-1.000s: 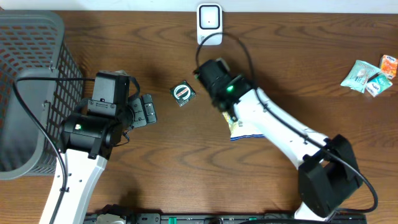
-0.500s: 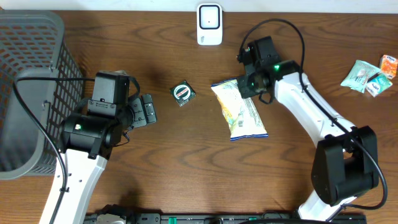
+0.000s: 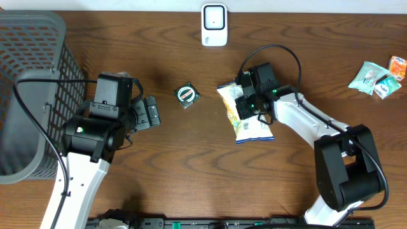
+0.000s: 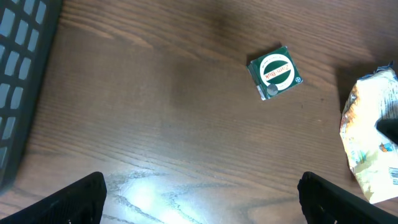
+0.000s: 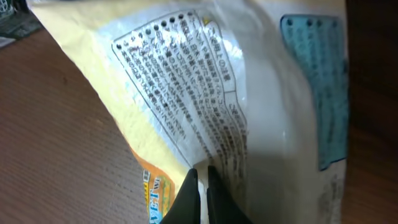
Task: Scan the item barcode
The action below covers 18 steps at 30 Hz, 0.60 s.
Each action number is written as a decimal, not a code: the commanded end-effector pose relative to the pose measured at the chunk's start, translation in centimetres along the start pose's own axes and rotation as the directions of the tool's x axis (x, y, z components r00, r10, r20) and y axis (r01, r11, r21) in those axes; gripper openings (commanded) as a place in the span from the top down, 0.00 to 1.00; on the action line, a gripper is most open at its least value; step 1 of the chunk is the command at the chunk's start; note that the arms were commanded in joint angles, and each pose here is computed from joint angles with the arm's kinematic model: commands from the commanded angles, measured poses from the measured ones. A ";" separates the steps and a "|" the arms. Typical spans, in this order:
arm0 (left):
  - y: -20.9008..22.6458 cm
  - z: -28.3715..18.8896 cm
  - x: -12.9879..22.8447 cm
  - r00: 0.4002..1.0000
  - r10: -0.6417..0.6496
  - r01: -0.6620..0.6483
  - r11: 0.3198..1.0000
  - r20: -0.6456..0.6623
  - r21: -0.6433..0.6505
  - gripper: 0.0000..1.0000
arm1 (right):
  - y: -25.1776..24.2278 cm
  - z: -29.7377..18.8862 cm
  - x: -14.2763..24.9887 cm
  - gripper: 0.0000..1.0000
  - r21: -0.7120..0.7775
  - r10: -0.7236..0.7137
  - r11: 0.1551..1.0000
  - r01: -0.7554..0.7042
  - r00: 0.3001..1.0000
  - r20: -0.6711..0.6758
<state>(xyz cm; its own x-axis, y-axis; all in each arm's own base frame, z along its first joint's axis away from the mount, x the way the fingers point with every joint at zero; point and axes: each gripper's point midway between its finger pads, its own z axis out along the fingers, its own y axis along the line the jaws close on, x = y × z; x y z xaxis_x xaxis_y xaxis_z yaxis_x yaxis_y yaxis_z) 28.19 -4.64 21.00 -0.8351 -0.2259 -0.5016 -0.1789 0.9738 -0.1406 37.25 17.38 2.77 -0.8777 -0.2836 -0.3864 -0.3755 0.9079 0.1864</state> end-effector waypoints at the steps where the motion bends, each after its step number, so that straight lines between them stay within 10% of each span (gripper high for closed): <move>1: -0.1 -0.2 -0.3 1.000 -0.011 0.011 1.000 0.007 0.004 0.02 | 0.2 0.0 -0.1 0.99 -0.007 0.027 1.000 -0.027 1.000 0.000; 18: -0.1 -0.2 -0.3 1.000 -0.011 0.011 1.000 0.007 0.004 0.02 | -1.8 -8.3 -7.1 0.98 0.196 -0.004 0.980 -0.033 0.983 0.185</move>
<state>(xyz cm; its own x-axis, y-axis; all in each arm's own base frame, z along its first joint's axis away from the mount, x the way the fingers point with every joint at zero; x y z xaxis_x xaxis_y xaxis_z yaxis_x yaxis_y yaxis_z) 28.20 -4.63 21.00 -0.8350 -0.2259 -0.5017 -0.1791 0.9738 -0.1403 41.64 16.15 13.78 -0.7843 -0.2295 -0.5764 -0.3191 0.9460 0.0576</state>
